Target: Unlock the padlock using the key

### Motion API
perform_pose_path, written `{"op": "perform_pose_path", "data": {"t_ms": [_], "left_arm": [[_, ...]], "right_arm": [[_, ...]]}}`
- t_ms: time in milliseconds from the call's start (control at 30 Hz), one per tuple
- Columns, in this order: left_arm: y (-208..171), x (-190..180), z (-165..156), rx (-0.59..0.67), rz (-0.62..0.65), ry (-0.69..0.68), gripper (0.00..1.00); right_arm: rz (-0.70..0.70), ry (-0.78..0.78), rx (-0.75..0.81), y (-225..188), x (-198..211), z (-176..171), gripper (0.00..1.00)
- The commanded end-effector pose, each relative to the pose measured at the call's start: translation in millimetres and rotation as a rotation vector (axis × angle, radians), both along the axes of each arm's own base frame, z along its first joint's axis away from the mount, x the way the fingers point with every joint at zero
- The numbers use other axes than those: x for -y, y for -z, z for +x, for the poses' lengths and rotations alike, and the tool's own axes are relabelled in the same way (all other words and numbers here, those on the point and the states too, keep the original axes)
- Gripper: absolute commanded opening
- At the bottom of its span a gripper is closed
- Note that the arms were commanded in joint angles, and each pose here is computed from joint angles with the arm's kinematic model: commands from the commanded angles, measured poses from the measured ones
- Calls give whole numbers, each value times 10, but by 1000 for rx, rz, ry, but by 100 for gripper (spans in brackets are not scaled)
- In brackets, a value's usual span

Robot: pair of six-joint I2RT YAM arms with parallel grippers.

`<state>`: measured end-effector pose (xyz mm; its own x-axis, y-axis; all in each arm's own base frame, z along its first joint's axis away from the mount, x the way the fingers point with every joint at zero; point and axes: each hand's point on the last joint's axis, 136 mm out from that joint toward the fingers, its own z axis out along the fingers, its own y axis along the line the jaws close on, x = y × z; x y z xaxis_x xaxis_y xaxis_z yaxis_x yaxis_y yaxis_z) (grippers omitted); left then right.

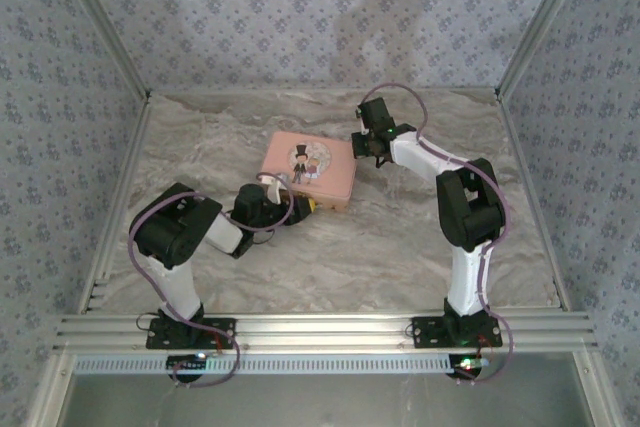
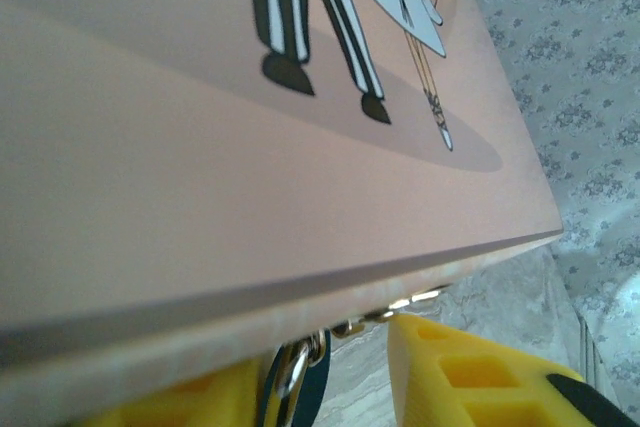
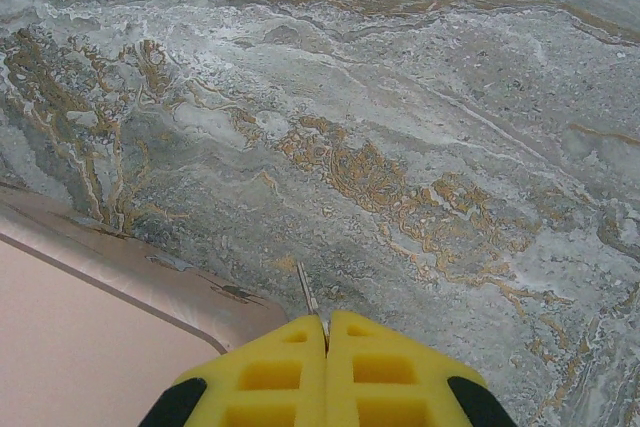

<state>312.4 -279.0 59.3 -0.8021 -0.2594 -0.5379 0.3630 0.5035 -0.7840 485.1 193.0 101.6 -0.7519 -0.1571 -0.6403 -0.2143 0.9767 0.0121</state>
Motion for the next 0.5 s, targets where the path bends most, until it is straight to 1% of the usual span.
{"op": "perform_pose_path", "data": {"t_ms": [0, 100, 200, 267, 333, 467], "left_arm": [[41, -64, 10, -29, -15, -40, 29], [65, -70, 21, -37, -21, -50, 22], [80, -68, 17, -43, -20, -48, 18], [104, -64, 0, -52, -12, -41, 16], [113, -60, -16, -56, -8, -33, 12], [123, -32, -70, -86, -8, -2, 10]], "right_arm": [[-8, -32, -13, -30, -42, -114, 0], [-7, -32, -11, -36, -40, -118, 0], [-9, -34, -9, -37, -33, -128, 0], [-10, -33, -8, -42, -29, -133, 0], [-8, -32, -4, -58, -20, -137, 0], [7, -32, 2, -95, -10, -167, 0]]}}
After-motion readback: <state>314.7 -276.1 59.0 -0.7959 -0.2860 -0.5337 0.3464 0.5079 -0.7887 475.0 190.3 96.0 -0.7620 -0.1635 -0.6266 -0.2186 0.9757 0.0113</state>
